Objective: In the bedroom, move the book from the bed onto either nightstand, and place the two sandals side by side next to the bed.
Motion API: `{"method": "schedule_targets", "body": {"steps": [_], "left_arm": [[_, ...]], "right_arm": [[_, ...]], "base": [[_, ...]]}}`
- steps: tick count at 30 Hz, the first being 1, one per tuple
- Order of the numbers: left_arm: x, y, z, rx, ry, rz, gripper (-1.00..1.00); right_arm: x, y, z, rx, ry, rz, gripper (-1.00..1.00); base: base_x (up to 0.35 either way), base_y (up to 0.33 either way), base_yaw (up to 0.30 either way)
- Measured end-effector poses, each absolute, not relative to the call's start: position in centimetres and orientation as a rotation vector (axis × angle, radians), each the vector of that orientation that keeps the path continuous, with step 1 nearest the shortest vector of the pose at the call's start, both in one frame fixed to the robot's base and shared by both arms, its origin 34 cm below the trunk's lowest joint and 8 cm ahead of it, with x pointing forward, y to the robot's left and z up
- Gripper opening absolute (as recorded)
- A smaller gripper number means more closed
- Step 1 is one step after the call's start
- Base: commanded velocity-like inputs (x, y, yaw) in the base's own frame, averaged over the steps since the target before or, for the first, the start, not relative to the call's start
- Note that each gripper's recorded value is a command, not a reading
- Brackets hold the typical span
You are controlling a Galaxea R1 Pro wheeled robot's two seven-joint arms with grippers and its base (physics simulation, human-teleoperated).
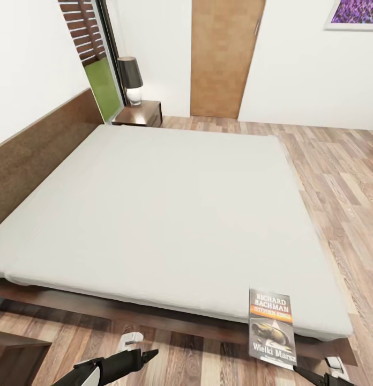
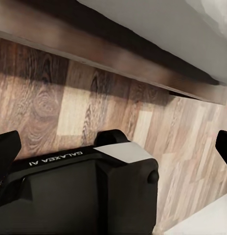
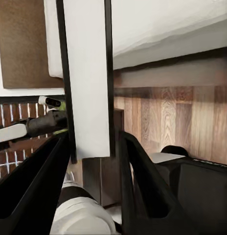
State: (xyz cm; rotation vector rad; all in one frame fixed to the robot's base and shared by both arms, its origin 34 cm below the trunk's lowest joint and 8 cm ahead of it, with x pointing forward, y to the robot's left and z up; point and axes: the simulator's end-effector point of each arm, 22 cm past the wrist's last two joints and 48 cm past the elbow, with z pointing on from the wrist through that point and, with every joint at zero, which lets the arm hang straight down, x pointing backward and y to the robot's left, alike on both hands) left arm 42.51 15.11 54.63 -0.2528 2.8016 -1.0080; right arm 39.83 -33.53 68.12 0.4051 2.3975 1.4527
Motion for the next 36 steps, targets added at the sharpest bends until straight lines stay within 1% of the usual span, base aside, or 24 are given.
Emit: {"method": "schedule_targets", "body": {"steps": [16, 23, 36], "left_arm": [[40.7, 14.4, 56.3, -0.273, 2.829, -1.027, 1.0], [40.5, 14.4, 57.1, -0.274, 2.829, -1.027, 1.0], [40.1, 14.4, 58.5, -0.276, 2.828, -1.029, 1.0]], "right_arm": [[38.6, -33.5, 69.5, 0.374, 2.406, 1.425, -1.0], [38.0, -34.9, 67.8, 0.411, 2.509, 1.273, -1.0], [37.6, -35.1, 69.0, 0.416, 2.517, 1.26, -1.0]], "base": [[0.0, 0.0, 0.0], [0.0, 0.0, 0.0], [0.0, 0.0, 0.0]]}}
